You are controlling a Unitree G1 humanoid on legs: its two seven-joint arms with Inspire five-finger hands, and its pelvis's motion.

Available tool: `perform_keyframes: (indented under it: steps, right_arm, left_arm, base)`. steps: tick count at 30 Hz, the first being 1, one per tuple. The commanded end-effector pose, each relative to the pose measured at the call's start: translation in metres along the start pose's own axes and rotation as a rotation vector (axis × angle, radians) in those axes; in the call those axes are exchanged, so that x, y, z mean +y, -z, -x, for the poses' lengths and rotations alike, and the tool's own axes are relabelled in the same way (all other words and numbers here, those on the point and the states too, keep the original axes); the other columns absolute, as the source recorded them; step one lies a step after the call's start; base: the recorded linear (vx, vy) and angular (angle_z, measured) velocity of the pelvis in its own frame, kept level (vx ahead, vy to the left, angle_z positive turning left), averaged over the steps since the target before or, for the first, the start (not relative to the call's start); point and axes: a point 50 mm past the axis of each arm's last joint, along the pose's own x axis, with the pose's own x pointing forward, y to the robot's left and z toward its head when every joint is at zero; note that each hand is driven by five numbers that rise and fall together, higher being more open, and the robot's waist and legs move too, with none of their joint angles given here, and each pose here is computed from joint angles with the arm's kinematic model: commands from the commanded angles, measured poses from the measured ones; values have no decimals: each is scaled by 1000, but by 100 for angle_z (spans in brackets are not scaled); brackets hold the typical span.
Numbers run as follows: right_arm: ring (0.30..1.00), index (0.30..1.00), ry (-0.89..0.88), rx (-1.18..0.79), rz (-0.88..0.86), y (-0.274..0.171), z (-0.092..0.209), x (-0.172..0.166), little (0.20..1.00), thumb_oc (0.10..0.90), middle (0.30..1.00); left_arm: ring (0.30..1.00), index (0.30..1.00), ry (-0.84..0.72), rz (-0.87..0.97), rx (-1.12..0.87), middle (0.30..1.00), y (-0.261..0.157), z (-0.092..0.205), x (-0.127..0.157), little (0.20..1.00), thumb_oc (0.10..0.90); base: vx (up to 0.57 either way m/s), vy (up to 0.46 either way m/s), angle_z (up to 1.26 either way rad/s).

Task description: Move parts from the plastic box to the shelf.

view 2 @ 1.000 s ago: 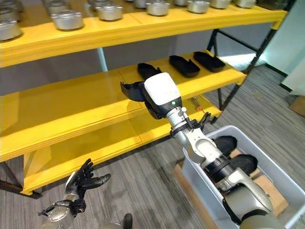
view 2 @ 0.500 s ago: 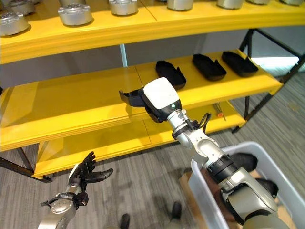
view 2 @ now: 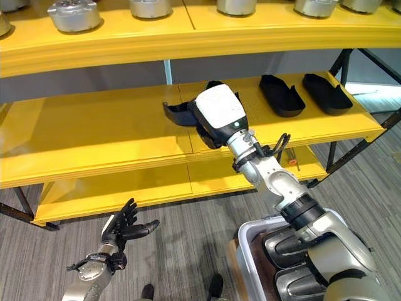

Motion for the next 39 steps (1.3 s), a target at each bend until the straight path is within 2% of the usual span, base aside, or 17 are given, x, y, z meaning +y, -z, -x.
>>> perform_keyframes:
  steps: [1,13,19,27,34,39]
  right_arm:
    - [300,300,354,-153,-43,-31,-42,-73,300,400,300]
    - [300,300,377,-75,-6,-9,-27,-77,300,400,300]
    - [300,300,338,-18,-99,-12,-17,-54,300,400,300]
    - [300,300,297,6,-79,-11,-19,-45,300,400,300]
    - [300,300,250,18,-137,-15,-23,-33,300,400,300]
    - [300,300,278,7,-142,-12,-26,-43,300,400,300]
  left_arm:
    - [1000,1000,17,-58,-162,1000,-36,-3,11,1000,900]
    - [1000,1000,41,-93,-141,1000,-34,-6,9,1000,900]
    - [1000,1000,60,-106,-141,1000,-35,-6,7,1000,900]
    - [1000,1000,65,-140,-176,1000,-45,-10,6,1000,900]
    - [1000,1000,106,-192,-183,1000,-49,-11,2,1000,900]
    - [1000,1000,118,-215,-208,1000,-55,-12,5,1000,900]
  base:
    - [-23,-133,42]
    - [132,77,54]
    - [256,298,-48]
    - [120,223,6]
    - [75,222,-15]
    - [159,-109,-18]
